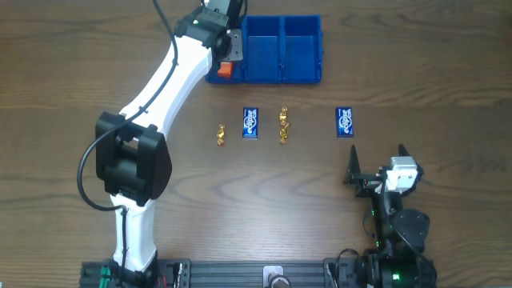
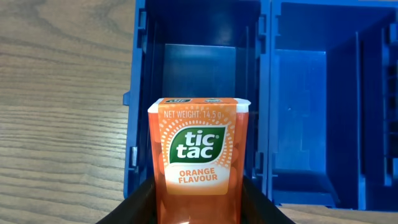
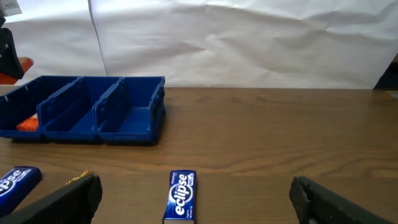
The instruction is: Sort Candies Into Trays
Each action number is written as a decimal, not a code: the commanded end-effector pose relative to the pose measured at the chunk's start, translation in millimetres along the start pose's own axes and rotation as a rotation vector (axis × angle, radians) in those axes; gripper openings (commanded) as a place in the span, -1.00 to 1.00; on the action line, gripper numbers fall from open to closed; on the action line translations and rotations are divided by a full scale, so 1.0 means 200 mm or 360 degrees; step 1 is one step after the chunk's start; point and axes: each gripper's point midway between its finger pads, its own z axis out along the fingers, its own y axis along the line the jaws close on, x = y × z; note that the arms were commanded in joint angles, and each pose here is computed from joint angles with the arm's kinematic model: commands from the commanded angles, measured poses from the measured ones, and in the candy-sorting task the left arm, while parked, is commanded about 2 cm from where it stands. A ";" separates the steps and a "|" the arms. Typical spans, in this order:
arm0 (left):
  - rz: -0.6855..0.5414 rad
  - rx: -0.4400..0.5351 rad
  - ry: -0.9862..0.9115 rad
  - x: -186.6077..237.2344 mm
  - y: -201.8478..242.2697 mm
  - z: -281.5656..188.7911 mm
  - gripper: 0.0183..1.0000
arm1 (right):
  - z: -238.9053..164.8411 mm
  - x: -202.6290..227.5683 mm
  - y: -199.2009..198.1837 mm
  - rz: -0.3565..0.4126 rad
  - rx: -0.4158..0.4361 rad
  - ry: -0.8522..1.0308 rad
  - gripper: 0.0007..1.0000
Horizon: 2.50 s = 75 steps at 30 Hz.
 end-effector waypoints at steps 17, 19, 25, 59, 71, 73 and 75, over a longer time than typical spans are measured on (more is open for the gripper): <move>-0.0001 0.0016 0.0020 0.00 0.03 0.00 0.83 | 0.00 0.01 0.00 -0.0022 0.0001 0.0003 1.00; -0.0036 0.0042 -0.0056 -0.07 0.03 -0.12 0.82 | 0.00 0.01 0.00 -0.0022 0.0002 0.0003 1.00; -0.0138 0.0127 -0.0661 -0.35 0.18 -0.96 0.80 | 0.00 0.01 0.00 -0.0022 0.0001 0.0003 1.00; -0.0027 0.0294 -0.1759 0.90 0.83 -1.05 0.87 | 0.00 0.01 0.00 -0.0022 0.0001 0.0003 1.00; -0.0001 0.0350 -0.1378 1.09 0.79 -0.78 1.00 | 0.00 0.01 0.00 -0.0022 0.0002 0.0003 1.00; -0.0001 0.0350 -0.1378 1.09 0.79 -0.78 1.00 | 0.00 0.01 0.00 -0.0022 0.0001 0.0003 1.00; -0.0001 0.0350 -0.1379 1.09 0.79 -0.78 1.00 | 0.00 0.01 0.00 -0.0022 0.0002 0.0003 1.00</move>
